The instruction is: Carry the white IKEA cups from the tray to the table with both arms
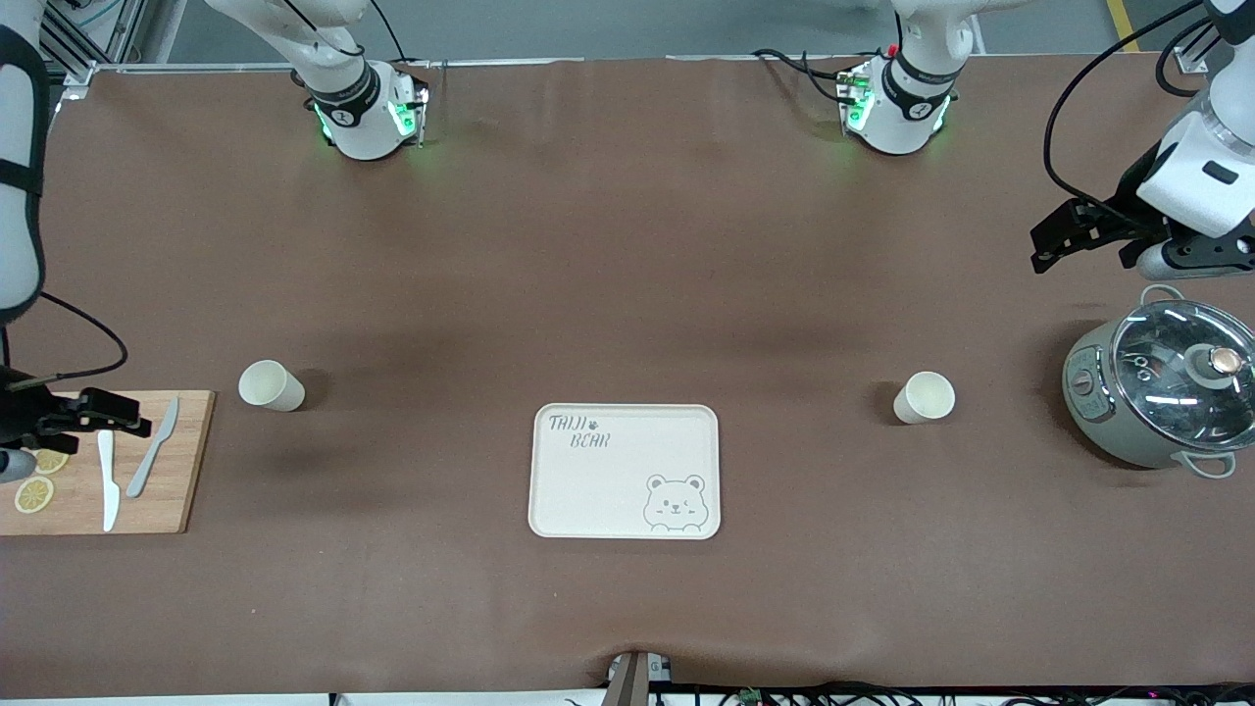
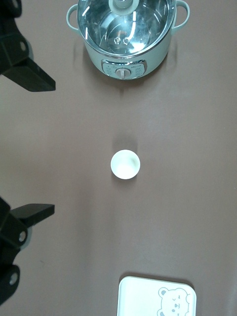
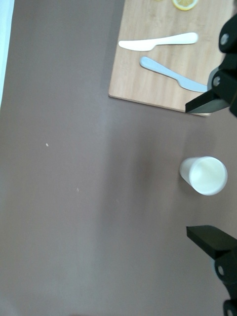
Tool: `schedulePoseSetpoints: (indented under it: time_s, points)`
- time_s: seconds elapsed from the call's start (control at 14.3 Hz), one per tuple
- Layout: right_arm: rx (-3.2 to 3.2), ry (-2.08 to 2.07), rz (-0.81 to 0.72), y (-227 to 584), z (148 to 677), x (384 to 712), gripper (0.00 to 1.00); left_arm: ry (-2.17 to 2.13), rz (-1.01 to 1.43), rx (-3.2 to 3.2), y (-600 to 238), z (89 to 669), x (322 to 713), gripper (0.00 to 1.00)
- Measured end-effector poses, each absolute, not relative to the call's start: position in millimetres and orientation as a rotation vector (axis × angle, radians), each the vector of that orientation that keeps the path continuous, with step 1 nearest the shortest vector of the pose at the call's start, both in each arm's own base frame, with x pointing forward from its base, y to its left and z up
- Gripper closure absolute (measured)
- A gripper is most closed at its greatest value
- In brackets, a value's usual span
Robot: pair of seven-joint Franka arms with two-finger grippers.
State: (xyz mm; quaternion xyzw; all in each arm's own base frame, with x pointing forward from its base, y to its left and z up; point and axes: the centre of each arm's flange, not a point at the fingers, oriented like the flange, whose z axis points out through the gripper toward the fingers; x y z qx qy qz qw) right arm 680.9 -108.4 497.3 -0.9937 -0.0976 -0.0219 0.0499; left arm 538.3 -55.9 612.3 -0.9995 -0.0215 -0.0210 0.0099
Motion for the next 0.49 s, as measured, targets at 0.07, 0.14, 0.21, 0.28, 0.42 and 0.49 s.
schedulePoseSetpoints:
  time_s: [0.07,0.14,0.21,0.28,0.42,0.49]
  points:
    - [-3.019,-0.274,-0.023,-100.8,515.9,672.1,0.00,-0.067,-0.064,-3.120,-56.0,611.9,538.3,0.00]
    - [-3.013,-0.202,0.037,-91.1,538.6,657.7,0.00,-0.066,-0.063,-3.120,-56.4,611.7,538.2,0.00]
    - [-3.009,-0.098,0.101,-81.8,559.1,641.4,0.00,-0.064,-0.063,-3.120,-57.0,611.6,538.1,0.00]
    - [-3.008,0.000,0.142,-72.9,579.3,626.0,0.00,-0.062,-0.064,-3.120,-57.6,611.9,538.0,0.00]
    - [-3.028,0.085,0.116,-62.9,616.3,603.2,0.00,-0.061,-0.067,-3.120,-58.0,612.8,537.8,0.00]
    - [-3.043,0.091,0.089,-60.7,632.0,593.2,0.00,-0.061,-0.068,-3.120,-58.0,613.2,537.6,0.00]
